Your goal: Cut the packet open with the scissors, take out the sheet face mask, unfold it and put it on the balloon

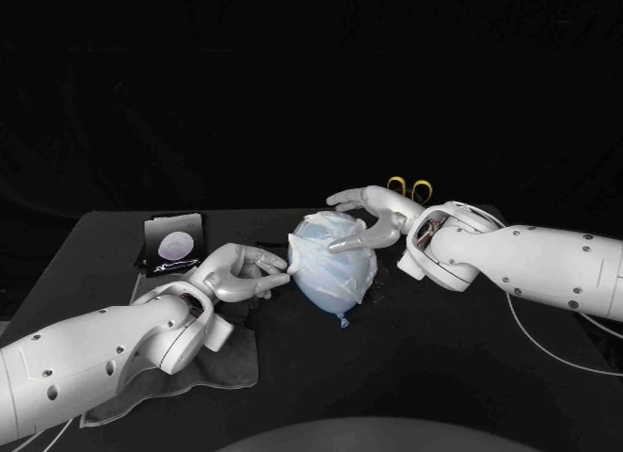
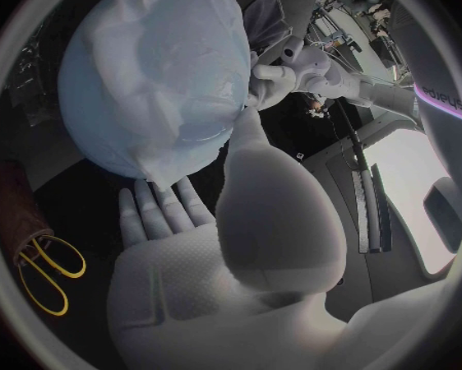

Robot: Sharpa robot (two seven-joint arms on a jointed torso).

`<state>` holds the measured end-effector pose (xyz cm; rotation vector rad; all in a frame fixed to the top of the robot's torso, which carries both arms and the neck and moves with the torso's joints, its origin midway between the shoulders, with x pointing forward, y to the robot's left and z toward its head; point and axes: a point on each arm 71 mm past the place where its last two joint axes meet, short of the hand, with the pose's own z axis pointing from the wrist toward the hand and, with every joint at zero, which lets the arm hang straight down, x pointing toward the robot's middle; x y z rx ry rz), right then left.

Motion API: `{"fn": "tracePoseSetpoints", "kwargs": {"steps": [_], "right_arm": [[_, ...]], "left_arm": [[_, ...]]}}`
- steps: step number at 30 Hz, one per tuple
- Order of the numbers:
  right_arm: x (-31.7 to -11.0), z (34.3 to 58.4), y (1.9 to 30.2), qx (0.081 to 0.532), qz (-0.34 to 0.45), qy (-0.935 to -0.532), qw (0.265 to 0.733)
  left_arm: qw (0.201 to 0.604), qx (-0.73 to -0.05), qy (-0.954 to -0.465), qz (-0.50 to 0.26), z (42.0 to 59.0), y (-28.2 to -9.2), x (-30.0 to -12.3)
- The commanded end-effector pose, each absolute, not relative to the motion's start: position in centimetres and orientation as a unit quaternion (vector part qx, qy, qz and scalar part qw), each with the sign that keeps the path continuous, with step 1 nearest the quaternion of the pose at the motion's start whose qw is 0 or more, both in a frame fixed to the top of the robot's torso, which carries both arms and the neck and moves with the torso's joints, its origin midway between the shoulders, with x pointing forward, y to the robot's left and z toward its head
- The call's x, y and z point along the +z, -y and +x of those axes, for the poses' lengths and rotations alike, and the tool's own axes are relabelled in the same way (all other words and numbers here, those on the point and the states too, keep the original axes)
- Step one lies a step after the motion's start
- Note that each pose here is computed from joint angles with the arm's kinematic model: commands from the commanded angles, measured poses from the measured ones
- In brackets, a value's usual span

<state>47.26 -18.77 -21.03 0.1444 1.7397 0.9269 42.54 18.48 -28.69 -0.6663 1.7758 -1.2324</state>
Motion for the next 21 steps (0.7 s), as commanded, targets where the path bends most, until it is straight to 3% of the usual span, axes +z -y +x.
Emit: {"fn": "tracePoseSetpoints", "kwargs": {"steps": [1, 21], "right_arm": [[-21.4, 47.3, 18.6, 0.363, 0.031, -0.751, 0.55], [-22.1, 47.1, 18.3, 0.359, 0.032, -0.761, 0.539]], "left_arm": [[0.446, -0.492, -0.708, -0.242, 42.5, -18.0, -28.5], [0.451, -0.468, -0.713, -0.262, 42.7, -16.8, -28.9]]}}
